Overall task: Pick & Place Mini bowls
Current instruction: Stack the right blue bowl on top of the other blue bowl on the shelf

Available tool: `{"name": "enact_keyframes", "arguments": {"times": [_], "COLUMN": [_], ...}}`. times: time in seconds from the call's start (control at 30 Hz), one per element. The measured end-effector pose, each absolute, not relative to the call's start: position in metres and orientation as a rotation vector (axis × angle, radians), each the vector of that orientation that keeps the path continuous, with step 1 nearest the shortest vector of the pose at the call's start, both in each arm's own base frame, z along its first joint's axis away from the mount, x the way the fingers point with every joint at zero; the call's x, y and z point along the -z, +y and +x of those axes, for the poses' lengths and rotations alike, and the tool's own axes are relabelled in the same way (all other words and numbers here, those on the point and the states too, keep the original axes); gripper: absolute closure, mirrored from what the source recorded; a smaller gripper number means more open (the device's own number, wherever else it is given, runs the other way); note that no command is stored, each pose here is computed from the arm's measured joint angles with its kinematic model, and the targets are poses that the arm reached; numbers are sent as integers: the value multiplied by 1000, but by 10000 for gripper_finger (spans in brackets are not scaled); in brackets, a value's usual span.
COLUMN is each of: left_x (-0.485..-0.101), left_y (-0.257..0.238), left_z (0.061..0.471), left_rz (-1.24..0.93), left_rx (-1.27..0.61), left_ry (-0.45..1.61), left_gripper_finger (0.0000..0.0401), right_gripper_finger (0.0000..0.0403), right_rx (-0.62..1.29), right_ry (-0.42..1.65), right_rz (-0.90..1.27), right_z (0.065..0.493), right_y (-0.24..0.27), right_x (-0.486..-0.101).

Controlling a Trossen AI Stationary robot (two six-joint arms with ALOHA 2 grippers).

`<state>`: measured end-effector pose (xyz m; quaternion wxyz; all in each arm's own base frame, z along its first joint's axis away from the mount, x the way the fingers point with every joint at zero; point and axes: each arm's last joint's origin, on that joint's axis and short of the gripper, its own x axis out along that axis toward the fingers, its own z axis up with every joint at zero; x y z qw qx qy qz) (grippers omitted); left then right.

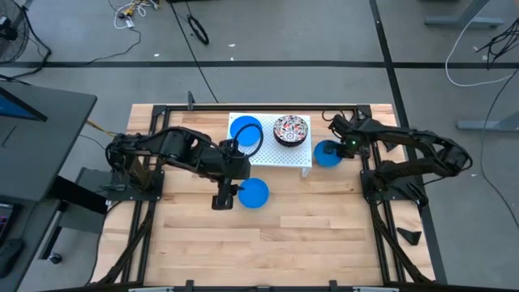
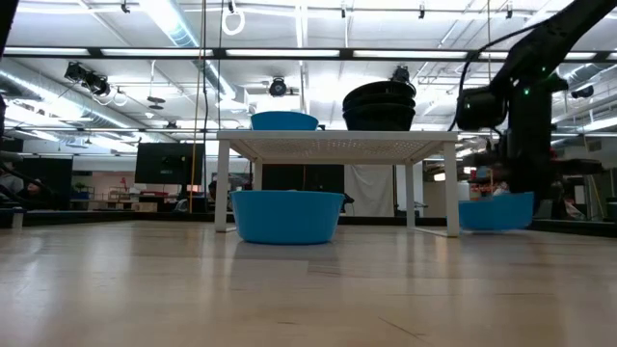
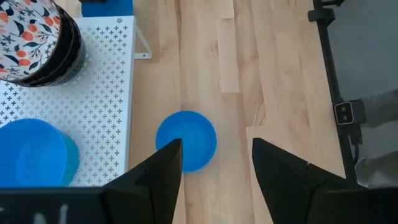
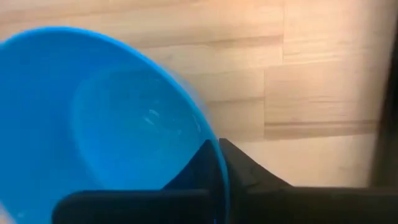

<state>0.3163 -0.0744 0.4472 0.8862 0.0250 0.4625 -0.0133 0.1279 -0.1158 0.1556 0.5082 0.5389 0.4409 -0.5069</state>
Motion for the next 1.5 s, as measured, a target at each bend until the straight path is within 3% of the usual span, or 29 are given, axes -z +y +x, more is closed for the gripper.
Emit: {"name": "enact_keyframes", "arguments": {"times": [0.17, 0.5, 0.87, 1.13, 1.5], "left_x": [-448, -450, -456, -458, -454], "left_y": [-75, -75, -77, -75, -75], "left_z": [318, 320, 327, 329, 325], "left_rz": [57, 74, 228, 322, 374], "left_rx": [33, 48, 128, 95, 117], "left_ry": [945, 908, 812, 786, 838], "left_gripper_finger": [202, 202, 202, 202, 202], "right_gripper_finger": [398, 401, 402, 403, 403], "right_rx": [1146, 1015, 770, 631, 516], "right_ry": [1130, 1184, 1008, 1006, 1140], "right_rz": [1215, 1062, 969, 910, 809], "right_z": [125, 122, 143, 183, 259], "right_y": [-112, -101, -85, -68, -55], "right_x": [-191, -296, -400, -426, -416]}}
